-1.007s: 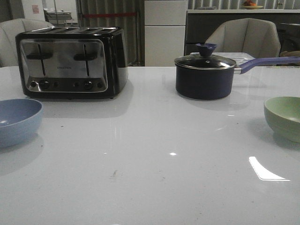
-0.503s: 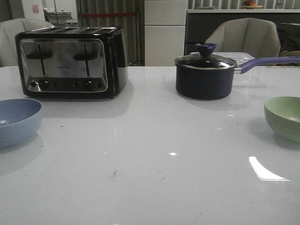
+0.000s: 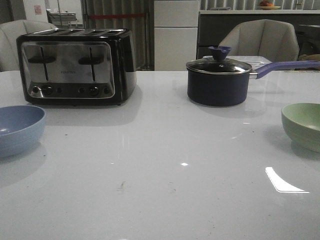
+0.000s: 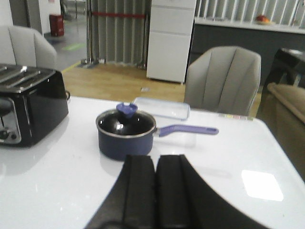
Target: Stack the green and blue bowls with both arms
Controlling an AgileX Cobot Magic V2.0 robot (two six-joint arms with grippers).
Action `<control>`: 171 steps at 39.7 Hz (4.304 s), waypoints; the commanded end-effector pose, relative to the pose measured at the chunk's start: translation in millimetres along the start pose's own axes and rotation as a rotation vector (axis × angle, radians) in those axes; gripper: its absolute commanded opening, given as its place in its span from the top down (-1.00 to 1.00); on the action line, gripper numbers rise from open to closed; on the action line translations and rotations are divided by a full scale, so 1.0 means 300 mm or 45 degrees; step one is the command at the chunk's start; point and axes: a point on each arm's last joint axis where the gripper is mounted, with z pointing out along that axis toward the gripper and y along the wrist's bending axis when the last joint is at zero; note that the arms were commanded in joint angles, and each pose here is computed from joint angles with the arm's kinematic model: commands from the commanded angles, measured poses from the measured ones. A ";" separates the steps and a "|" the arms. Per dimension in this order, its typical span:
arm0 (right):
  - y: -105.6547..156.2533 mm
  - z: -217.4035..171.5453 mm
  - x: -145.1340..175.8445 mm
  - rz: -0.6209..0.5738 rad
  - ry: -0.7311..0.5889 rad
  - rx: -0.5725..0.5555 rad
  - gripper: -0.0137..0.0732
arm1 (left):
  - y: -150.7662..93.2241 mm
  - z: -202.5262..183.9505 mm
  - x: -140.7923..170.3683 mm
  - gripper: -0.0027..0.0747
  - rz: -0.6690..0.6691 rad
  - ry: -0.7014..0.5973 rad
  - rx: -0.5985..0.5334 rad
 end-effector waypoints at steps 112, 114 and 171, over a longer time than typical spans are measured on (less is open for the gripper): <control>-0.356 1.096 0.466 0.404 1.529 0.200 -0.23 | 0.001 0.246 0.101 -0.19 -0.032 0.583 0.032; -0.358 1.099 0.466 0.402 1.518 0.203 -0.16 | 0.001 0.246 0.101 -0.19 -0.032 0.583 0.032; 0.418 1.037 0.052 -0.075 1.218 -0.582 0.44 | 0.001 0.246 0.101 -0.19 -0.032 0.583 0.032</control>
